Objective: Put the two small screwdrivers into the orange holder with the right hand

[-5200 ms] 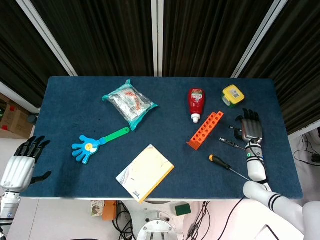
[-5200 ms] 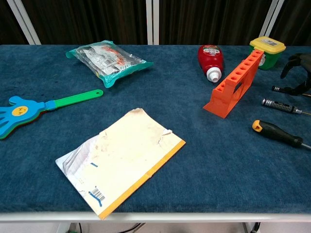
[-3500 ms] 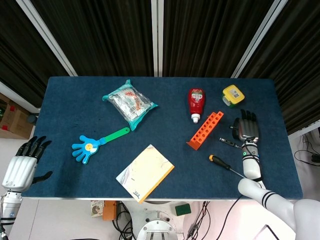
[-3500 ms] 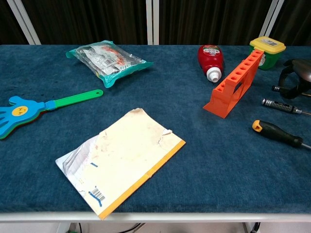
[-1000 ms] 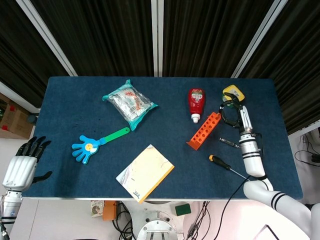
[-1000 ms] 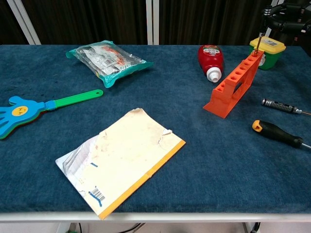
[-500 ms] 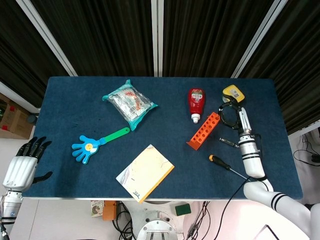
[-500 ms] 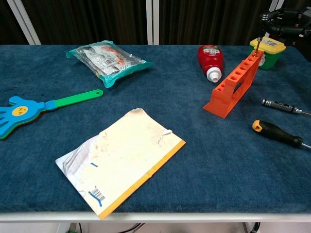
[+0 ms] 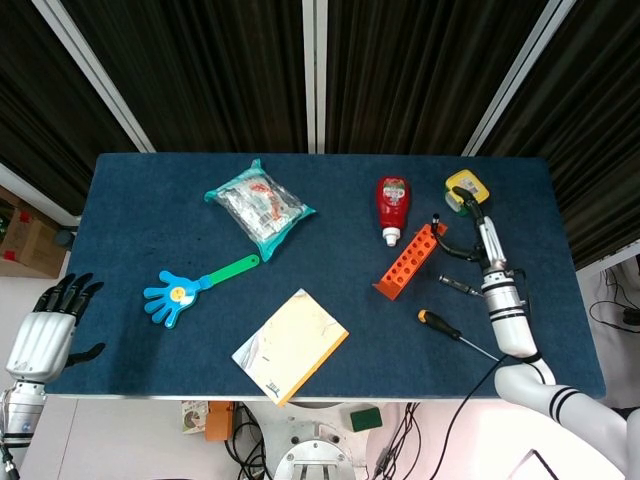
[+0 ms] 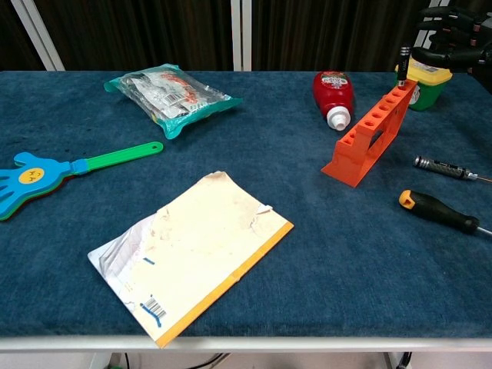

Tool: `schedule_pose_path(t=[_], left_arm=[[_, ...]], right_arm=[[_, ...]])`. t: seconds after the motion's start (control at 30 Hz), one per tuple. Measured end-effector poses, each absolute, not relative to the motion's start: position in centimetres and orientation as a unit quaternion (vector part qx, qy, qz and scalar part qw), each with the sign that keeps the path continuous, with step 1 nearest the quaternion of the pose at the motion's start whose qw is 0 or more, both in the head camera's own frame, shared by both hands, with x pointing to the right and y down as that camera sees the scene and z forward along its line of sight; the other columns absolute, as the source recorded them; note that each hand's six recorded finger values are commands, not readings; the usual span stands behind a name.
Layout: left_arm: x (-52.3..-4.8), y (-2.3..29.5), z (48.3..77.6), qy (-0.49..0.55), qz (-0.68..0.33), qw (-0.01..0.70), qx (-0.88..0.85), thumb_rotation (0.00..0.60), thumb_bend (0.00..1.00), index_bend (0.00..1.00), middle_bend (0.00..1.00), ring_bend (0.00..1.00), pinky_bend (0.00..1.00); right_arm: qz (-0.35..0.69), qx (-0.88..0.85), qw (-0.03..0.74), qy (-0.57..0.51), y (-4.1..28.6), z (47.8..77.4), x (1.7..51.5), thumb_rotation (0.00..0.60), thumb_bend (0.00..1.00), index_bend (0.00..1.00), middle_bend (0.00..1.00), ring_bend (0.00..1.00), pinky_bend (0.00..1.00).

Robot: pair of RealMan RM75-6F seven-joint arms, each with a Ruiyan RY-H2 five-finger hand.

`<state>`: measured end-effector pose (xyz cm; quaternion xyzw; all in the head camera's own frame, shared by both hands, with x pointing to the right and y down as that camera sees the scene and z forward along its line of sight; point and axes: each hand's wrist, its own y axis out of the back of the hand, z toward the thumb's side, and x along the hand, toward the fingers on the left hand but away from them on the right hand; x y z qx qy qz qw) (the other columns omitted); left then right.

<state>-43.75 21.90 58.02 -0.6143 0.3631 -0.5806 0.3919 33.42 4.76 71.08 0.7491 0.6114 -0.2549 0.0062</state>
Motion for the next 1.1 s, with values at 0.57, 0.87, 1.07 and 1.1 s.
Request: schedule_pose_path(t=[0.57, 0.87, 1.07, 1.1], left_arm=[[-43.5, 22.0, 58.0, 0.361, -0.579, 0.395, -0.615, 0.600, 0.05, 0.15, 0.08, 0.04, 0.18], [-43.2, 22.3, 58.1, 0.356, -0.577, 0.398, -0.618, 0.600, 0.05, 0.15, 0.08, 0.04, 0.18], [-43.0, 22.4, 58.1, 0.353, -0.576, 0.400, -0.619, 0.600, 0.05, 0.15, 0.08, 0.04, 0.18], [-43.0, 22.4, 58.1, 0.352, -0.576, 0.400, -0.620, 0.600, 0.05, 0.15, 0.08, 0.04, 0.18]], right_arm=[[-0.287, 0.725, -0.142, 0.610, 7.3, 66.2, 37.7, 0.600, 0.30, 0.41, 0.04, 0.00, 0.00], [-0.476, 0.670, -0.239, 0.518, 11.0, 66.5, 41.0, 0.600, 0.31, 0.45, 0.01, 0.00, 0.00], [-0.592, 0.635, -0.224, 0.443, 13.4, 68.8, 42.6, 0.600, 0.31, 0.45, 0.01, 0.00, 0.00], [-0.605, 0.633, -0.218, 0.431, 13.8, 69.3, 42.6, 0.600, 0.31, 0.45, 0.01, 0.00, 0.00]])
